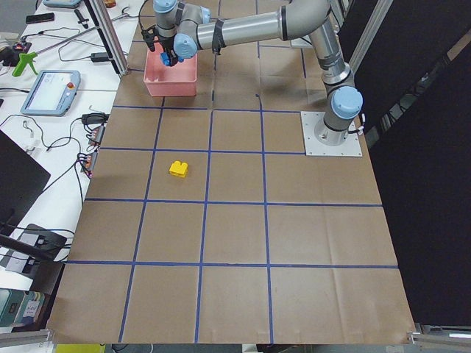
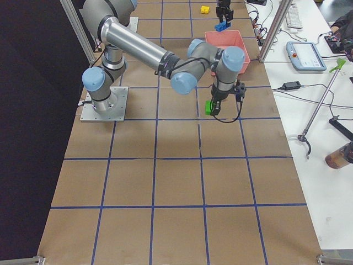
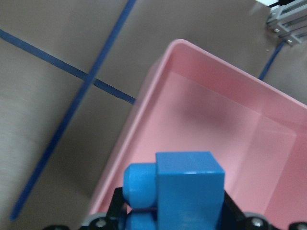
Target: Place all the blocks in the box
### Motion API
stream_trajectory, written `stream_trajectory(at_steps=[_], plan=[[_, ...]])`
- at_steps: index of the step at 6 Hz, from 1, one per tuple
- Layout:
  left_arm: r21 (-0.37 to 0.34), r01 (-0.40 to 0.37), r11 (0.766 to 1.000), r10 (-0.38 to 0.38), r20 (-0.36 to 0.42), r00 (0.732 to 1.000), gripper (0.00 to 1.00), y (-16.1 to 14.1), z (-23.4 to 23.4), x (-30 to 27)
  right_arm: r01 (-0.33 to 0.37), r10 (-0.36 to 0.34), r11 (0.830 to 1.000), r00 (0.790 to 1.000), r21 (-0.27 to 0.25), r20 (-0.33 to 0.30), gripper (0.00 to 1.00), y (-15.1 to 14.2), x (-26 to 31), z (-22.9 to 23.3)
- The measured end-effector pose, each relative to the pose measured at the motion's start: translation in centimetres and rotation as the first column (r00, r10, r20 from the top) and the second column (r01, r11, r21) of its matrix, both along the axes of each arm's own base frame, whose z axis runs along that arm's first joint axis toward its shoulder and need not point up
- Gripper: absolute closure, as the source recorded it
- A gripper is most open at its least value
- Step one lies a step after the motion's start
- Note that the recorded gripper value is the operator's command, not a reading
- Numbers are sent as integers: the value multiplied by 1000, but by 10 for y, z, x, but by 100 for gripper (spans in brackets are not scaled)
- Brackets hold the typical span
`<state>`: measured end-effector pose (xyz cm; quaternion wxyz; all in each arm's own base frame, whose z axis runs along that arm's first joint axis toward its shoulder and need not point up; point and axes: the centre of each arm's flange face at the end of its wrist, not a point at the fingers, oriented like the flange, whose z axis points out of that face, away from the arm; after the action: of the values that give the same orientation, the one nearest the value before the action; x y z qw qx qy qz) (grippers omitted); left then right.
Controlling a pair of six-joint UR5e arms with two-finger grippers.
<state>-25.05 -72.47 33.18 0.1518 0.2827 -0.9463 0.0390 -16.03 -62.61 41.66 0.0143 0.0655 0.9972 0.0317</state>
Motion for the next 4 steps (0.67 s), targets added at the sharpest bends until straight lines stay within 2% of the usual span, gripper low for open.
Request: stream_trajectory(at_steps=[1, 3, 4], plan=[[13, -12, 1000, 12, -36, 999, 32, -9, -11, -20, -51, 51, 999, 999, 12, 3, 54, -18, 49, 6], [20, -3, 1000, 5, -72, 997, 4, -14, -18, -30, -131, 131, 991, 991, 12, -1, 53, -54, 134, -9], [2, 26, 1000, -26, -70, 997, 2, -12, -20, -30, -146, 146, 989, 989, 5, -7, 53, -71, 161, -14]])
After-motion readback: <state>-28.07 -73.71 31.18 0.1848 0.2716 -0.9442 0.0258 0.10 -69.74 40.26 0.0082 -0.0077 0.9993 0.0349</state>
